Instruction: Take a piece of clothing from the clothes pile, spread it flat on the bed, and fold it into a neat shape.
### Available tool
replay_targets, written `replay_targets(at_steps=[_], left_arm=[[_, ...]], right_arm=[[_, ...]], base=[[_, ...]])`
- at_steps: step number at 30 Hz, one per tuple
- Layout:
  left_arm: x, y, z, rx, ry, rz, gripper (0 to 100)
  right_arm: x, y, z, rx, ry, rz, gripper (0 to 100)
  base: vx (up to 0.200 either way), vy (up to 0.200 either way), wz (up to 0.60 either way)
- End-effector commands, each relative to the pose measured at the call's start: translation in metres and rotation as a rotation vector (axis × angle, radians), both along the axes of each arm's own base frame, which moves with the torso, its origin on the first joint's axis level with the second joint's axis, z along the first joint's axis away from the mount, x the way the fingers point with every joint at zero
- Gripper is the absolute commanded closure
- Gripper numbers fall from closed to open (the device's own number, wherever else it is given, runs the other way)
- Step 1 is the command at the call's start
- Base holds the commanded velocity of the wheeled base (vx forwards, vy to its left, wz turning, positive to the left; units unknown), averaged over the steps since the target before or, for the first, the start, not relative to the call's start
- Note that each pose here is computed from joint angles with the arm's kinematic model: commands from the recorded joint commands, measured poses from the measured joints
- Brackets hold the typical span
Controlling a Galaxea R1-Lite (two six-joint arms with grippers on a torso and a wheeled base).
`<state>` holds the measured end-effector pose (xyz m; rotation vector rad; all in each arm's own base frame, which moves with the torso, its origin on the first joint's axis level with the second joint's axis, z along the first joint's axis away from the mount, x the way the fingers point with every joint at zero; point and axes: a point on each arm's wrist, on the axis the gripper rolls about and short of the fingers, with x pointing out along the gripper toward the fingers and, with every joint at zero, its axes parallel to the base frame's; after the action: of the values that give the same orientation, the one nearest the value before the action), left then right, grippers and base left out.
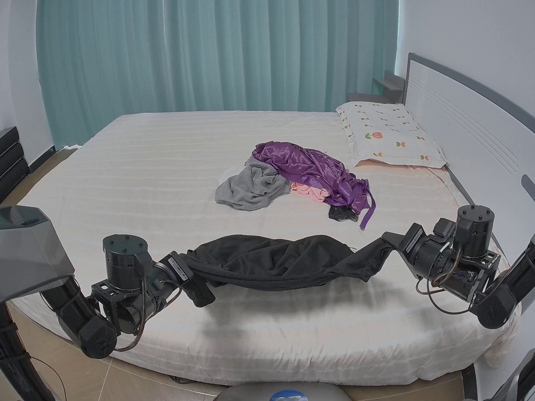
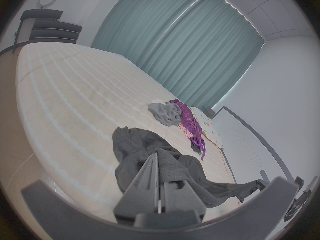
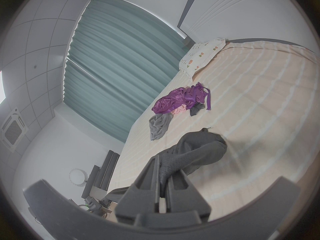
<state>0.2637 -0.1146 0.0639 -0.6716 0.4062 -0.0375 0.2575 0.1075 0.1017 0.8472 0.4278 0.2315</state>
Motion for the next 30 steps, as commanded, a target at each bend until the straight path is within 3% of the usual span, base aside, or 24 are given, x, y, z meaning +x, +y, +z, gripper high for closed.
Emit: replay_targets(at_steps=[1, 14, 30], left_arm=[[-0.001, 0.002, 0.008, -0.012, -0.026, 0.005, 100], [-0.003, 0.004, 0.016, -0.022, -0.053, 0.009, 100], [-0.002, 0.006, 0.015, -0.015, -0.047, 0.014, 100]], right_arm=[[0.001, -0.001, 0.003, 0.008, -0.016, -0.005, 100], [0.004, -0.007, 0.012, 0.044, -0.116, -0.044, 100], [0.011, -0.014, 0.007, 0.059, -0.098, -0.07, 100]], base=[[0.0, 0.2, 0.0], [0.0, 0.2, 0.0], [0.0, 0.2, 0.0]])
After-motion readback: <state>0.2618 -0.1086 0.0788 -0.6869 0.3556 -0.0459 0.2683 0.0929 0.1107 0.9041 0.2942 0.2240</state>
